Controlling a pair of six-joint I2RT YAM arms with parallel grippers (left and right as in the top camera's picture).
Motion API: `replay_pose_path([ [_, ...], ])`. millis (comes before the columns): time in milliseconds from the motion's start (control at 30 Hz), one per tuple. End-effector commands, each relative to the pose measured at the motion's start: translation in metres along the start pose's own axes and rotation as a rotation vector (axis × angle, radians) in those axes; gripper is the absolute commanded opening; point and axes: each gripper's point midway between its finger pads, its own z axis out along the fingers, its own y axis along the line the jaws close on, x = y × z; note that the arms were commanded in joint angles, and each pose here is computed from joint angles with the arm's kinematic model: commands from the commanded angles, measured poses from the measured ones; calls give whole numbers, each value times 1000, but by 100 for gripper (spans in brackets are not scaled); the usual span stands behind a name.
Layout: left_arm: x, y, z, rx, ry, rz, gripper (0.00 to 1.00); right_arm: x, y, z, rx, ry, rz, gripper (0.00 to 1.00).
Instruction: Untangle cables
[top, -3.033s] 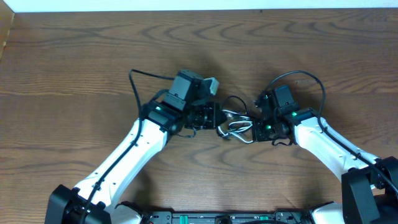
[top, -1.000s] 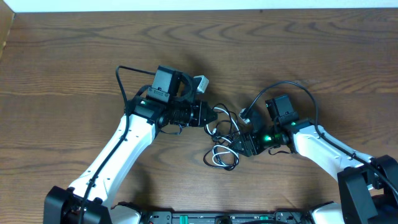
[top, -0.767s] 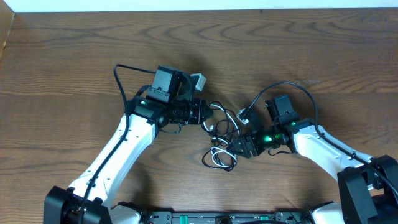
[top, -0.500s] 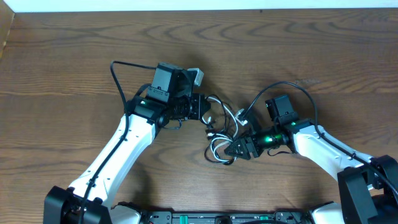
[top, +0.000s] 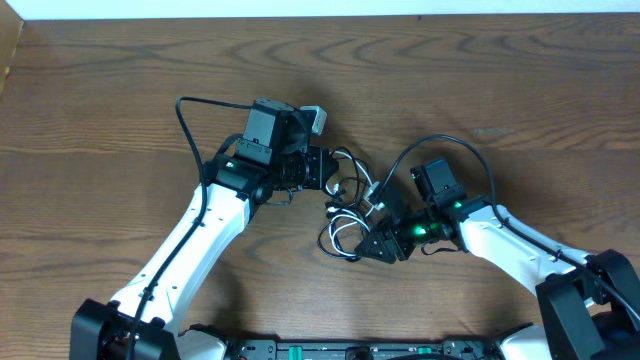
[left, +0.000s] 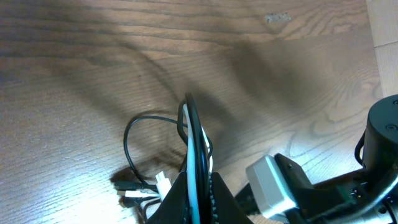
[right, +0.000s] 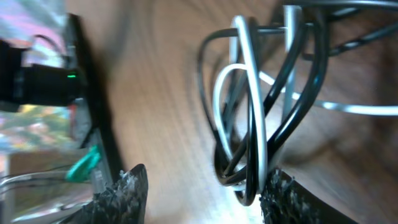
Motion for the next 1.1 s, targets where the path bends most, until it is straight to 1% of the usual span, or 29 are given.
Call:
replay_pose_path([
  [0,-1,-1,-1,-2,-8,-3,8,2,-26,2,158,12,39,51],
  [233,-1,-1,-1,-3,-5,-5,8,-21,-27,3,172,-77,100,43],
  [467,-1,-1,-1,-3,-5,-5,8,-20,-22,12,189,-66,68,42],
  [567,-1,-1,-1,-3,-5,-5,8,-18,-27,14,240,-64,104,41],
  [700,0,0,-1,-4,-3,-6,8,-18,-44,9,342,-93,212,43],
  [800,0,0,-1,-4,-1,-7,8,-20,-56,4,407,-129,312,50],
  [900,0,0,-1,-4,-2,-7,8,-23,-58,3,416,-161,397,57],
  [1000,0,0,-1,-3,-1,-7,8,-23,-59,7,406,-170,451,56],
  [1067,1,-1,-1,2,0,-15,8,-20,-60,13,397,-159,470,54],
])
